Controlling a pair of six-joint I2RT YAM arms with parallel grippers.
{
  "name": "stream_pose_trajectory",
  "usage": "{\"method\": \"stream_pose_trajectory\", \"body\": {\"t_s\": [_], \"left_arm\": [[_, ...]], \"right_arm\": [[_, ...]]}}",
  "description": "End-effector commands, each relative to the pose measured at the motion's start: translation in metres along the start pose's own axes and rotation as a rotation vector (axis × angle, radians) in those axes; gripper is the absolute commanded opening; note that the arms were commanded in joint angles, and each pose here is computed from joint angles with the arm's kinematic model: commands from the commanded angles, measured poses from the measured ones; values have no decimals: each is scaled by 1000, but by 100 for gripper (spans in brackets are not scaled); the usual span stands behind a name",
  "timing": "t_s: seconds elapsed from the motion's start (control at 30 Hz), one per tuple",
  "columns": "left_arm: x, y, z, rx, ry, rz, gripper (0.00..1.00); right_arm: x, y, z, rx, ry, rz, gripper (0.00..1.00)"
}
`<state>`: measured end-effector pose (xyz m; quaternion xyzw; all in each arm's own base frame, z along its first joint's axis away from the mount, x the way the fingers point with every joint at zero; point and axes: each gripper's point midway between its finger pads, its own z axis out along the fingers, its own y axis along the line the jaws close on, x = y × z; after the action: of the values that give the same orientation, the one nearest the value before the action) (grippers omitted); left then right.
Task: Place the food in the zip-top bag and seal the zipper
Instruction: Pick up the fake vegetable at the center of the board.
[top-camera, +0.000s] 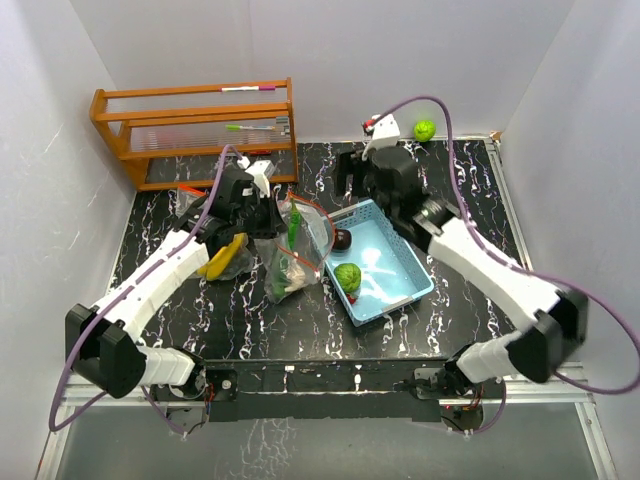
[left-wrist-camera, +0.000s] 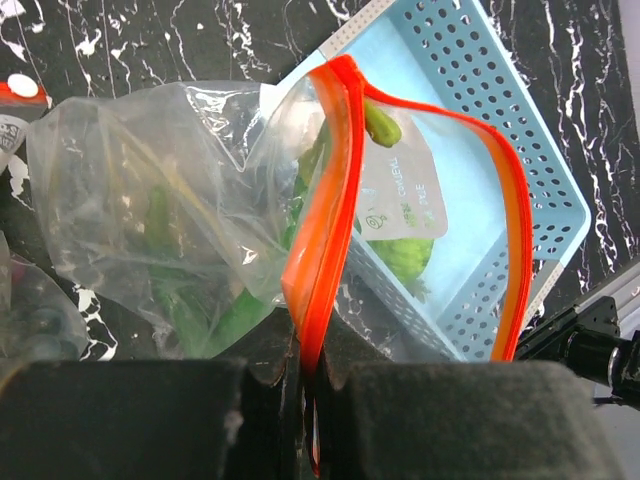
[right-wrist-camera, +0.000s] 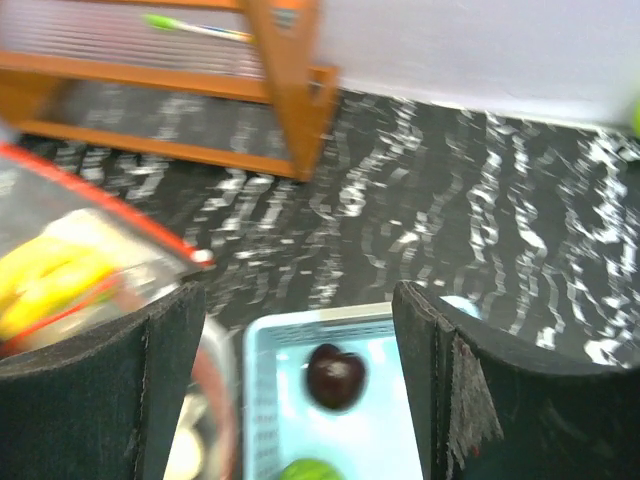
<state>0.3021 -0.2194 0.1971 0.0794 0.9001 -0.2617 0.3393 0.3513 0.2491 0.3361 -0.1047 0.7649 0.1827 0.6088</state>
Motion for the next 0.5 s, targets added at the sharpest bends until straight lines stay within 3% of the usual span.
{"method": "stream_pose_trajectory", "body": {"t_s": [0.0,0.13,0.23,0.47], "left_arm": [[-31,-18,-26,61,-138,39,0],[-22,-22,-21,102,-115,22,0],[-18,-18,-17,87,-101,30,0],[-19,-15,-15,81,-114,65,0]], "right_arm": [[20,-84,45,267,120,5,79],[20,-143,83,382,122,78,96],[16,-181,108,439,83,104,98],[54,-268,180,566,93,84,99]]}}
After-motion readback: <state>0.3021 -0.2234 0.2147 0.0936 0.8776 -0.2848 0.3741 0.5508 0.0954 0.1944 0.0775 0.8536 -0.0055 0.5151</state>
